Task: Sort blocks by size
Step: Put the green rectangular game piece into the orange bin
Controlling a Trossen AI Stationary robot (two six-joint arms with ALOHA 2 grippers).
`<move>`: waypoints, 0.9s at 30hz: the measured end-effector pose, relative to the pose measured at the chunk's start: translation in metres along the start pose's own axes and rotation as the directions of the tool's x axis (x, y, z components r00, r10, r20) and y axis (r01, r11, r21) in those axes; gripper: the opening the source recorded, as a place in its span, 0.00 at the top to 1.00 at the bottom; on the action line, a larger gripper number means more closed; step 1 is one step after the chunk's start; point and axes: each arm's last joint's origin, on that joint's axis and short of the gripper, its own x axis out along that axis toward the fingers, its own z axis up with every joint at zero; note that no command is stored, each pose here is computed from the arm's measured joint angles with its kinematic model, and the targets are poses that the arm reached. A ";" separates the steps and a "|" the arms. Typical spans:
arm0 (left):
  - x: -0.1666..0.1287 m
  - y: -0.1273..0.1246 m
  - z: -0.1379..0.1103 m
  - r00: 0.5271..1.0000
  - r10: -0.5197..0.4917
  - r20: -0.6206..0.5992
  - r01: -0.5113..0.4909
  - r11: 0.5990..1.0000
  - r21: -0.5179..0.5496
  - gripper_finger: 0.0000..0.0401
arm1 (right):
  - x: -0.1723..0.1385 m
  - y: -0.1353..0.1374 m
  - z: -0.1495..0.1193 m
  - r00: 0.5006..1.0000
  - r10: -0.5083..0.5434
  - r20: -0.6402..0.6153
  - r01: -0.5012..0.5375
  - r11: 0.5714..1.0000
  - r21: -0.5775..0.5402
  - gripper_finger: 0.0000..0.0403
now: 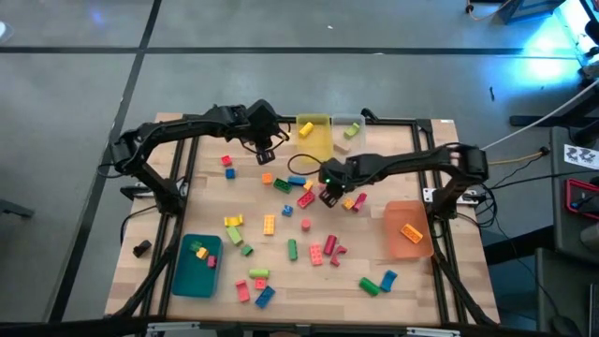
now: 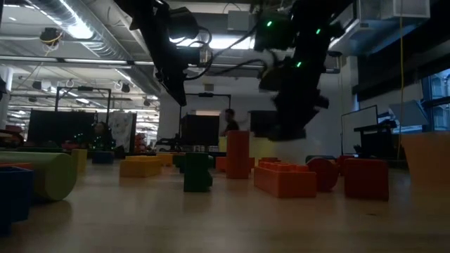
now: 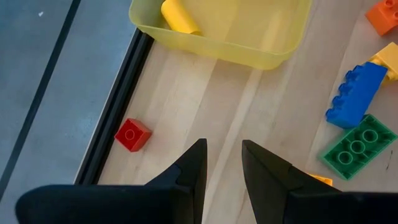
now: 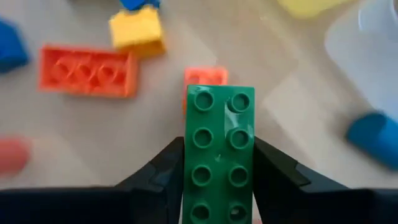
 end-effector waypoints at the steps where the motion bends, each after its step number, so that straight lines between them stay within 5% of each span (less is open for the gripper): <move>1: 0.000 0.000 0.000 1.000 0.000 0.000 0.000 1.000 0.000 0.79 | -0.007 -0.002 -0.002 0.999 0.023 -0.024 -0.023 1.000 0.006 0.64; 5: 0.000 0.000 0.000 1.000 0.000 0.000 0.000 1.000 0.000 0.79 | -0.035 -0.008 -0.016 0.980 0.124 -0.153 -0.117 0.991 0.059 0.62; 9: 0.000 0.000 0.000 1.000 0.000 0.000 0.000 1.000 0.000 0.79 | -0.054 -0.011 -0.037 0.947 0.116 -0.299 -0.098 0.992 0.076 0.63; 15: 0.000 0.000 0.000 1.000 0.000 0.000 0.000 1.000 0.000 0.79 | -0.073 -0.014 -0.072 0.887 -0.089 -0.452 0.095 0.995 -0.009 0.62; 20: 0.000 0.000 0.000 1.000 0.000 0.000 0.000 1.000 -0.019 0.79 | -0.086 -0.015 -0.096 0.816 -0.281 -0.505 0.278 0.957 -0.085 0.62; 27: 0.000 -0.002 0.001 1.000 -0.003 0.002 0.003 0.999 -0.039 0.79 | -0.085 -0.004 -0.118 0.804 -0.326 -0.497 0.285 0.945 -0.159 0.58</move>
